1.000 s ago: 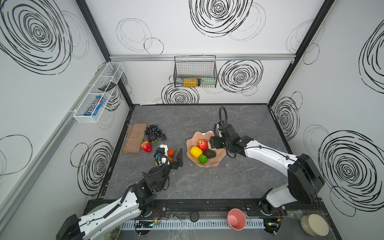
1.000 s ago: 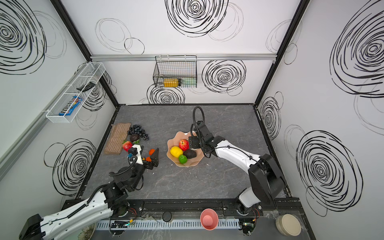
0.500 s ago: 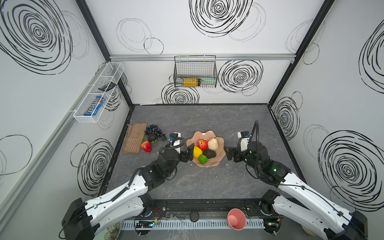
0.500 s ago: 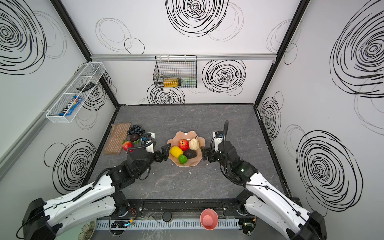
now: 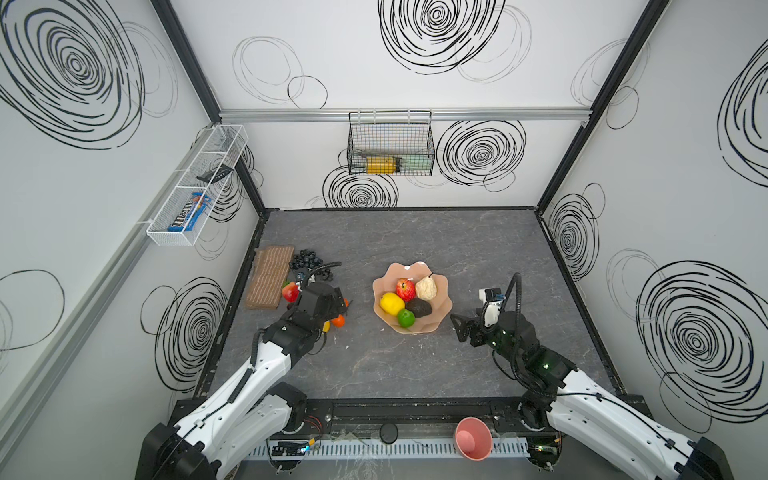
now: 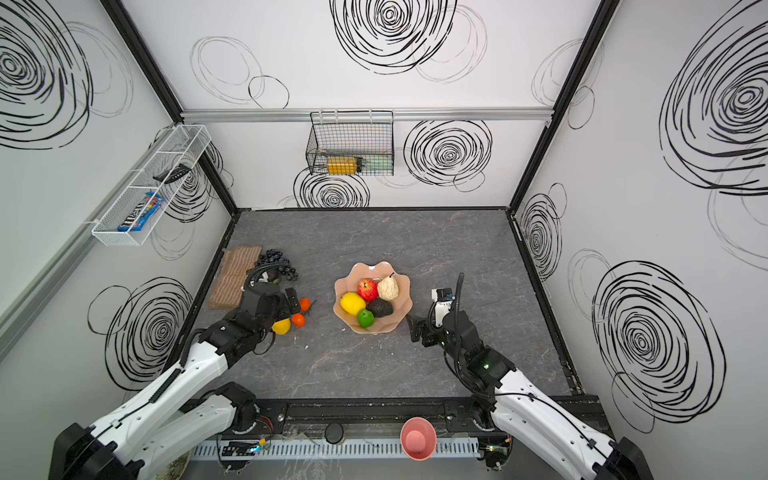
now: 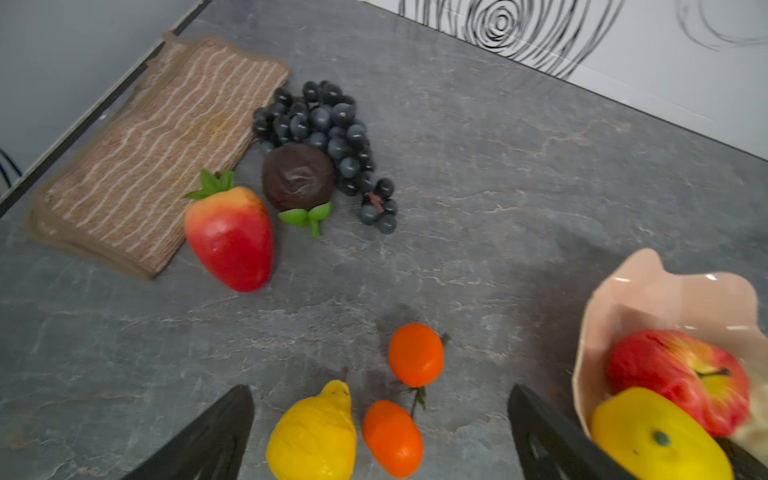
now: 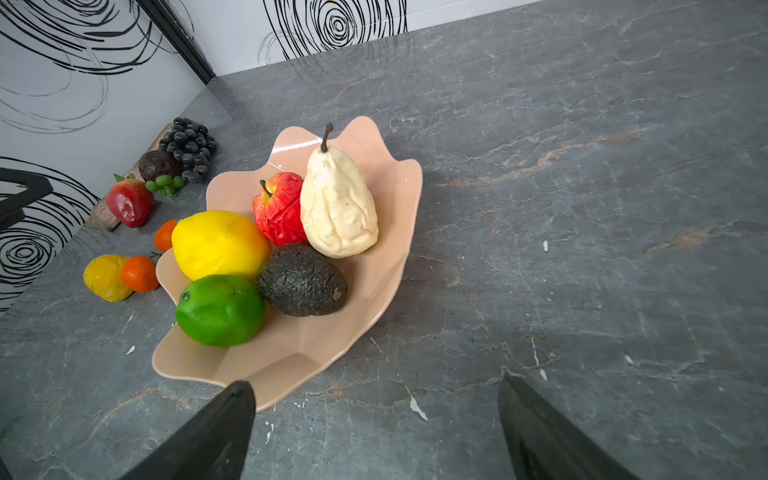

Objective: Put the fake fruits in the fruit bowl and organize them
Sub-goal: 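Lower the left gripper onto the orange-red apple with leaves and grasp it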

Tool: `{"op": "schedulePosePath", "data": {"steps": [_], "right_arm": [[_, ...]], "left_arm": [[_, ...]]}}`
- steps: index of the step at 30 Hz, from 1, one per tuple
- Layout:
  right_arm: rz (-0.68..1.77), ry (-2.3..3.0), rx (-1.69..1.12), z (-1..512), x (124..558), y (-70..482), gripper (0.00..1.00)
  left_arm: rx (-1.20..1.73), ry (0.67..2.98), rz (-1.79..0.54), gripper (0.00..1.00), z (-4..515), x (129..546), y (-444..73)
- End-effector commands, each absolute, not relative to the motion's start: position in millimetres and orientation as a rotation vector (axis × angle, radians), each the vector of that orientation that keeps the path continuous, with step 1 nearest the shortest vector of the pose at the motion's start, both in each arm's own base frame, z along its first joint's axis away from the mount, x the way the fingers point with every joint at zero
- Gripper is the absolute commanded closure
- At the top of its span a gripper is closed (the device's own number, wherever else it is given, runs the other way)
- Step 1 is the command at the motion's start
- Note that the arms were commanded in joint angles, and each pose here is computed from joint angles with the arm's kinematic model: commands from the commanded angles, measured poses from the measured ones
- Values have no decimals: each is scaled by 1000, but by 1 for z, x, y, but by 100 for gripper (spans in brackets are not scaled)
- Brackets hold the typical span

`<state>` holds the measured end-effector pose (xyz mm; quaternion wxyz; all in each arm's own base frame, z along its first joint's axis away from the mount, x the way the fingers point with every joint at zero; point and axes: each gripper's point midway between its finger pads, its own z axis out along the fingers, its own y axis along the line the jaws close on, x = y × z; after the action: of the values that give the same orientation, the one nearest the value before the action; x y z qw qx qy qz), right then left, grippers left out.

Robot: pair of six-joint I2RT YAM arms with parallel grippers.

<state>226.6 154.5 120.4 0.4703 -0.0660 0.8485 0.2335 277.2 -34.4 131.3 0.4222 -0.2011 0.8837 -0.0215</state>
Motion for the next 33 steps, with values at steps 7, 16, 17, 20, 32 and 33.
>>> {"op": "schedulePosePath", "data": {"steps": [7,16,17,20,32,33], "right_arm": [[651,1987,-149,127,229,161,4],[664,1973,-145,129,228,160,2],[665,1974,-144,129,227,160,2],[666,1969,-140,130,227,160,1],[658,1963,-127,129,228,157,0],[658,1963,-128,129,228,157,0]], "left_arm": [[-810,2147,-18,2,101,301,12],[-955,2184,-33,1,66,328,53],[-951,2184,-36,1,65,332,53],[-959,2199,-2,1,59,340,59],[-1002,2259,29,14,33,358,79],[-1001,2262,25,15,33,358,78]]}}
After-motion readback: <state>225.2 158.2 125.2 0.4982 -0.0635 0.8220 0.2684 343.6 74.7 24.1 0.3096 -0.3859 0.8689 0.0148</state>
